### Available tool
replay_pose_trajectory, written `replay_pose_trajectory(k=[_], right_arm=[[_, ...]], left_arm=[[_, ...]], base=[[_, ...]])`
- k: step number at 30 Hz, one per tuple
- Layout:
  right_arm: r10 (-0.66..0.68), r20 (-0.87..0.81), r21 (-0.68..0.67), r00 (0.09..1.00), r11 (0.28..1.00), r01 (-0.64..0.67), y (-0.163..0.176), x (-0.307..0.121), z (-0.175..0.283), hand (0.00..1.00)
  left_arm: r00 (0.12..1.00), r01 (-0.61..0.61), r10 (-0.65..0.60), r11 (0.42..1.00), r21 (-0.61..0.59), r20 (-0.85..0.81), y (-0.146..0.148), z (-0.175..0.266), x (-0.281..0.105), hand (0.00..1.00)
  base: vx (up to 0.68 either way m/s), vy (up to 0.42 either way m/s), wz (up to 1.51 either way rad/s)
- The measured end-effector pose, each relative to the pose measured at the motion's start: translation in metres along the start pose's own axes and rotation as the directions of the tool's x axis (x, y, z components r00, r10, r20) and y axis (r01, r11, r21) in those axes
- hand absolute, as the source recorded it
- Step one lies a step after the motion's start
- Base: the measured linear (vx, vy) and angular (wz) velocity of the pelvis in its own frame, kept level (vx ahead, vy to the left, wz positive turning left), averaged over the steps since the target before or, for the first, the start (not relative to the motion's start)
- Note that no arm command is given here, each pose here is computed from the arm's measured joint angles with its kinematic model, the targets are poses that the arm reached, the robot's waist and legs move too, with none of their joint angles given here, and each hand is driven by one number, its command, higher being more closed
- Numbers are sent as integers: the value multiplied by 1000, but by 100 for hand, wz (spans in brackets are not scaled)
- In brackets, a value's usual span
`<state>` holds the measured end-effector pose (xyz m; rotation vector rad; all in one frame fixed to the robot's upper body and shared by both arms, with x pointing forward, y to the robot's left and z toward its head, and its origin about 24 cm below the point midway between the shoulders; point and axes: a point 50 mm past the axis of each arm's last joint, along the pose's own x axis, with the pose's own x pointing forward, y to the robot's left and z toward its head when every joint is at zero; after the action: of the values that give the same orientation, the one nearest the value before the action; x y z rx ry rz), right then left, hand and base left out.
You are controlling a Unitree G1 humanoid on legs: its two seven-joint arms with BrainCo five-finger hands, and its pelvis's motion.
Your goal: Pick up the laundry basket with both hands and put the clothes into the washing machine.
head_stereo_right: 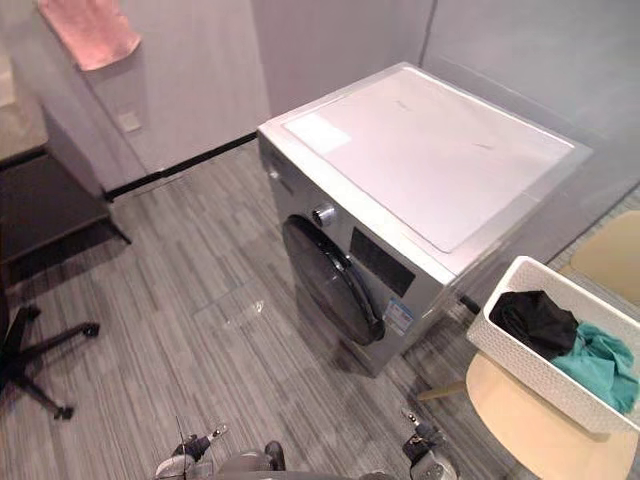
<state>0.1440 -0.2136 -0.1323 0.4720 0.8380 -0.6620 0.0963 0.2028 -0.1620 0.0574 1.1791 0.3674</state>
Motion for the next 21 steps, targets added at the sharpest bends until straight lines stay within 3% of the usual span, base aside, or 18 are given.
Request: replay_pose_trajectory(k=[5,8,14,18,21], right_arm=[[205,223,-98,953,977,-187,59,-12,49,0],[180,356,-129,917,981,-142,52,-16,87,0],[214,547,-217,809,970,-110,52,-32,141,0],[339,580,-344,741,926,-155,74,-49,145,0],[512,545,-475,665,841,-259,105,-66,134,0]], left_arm=[[999,-42,42,999,4,9,16,3,2,0],[1000,8,-7,1000,-21,16,-5,8,1,0],[1000,2,-2,1000,4,11,-7,6,0,0],[1000,2,-3,999,35,23,-5,8,0,0],[999,0,-2,999,40,45,-8,14,0,0]], base=[[6,-243,-86],[22,-228,22],[31,-67,9],[14,44,18],[-28,36,9]])
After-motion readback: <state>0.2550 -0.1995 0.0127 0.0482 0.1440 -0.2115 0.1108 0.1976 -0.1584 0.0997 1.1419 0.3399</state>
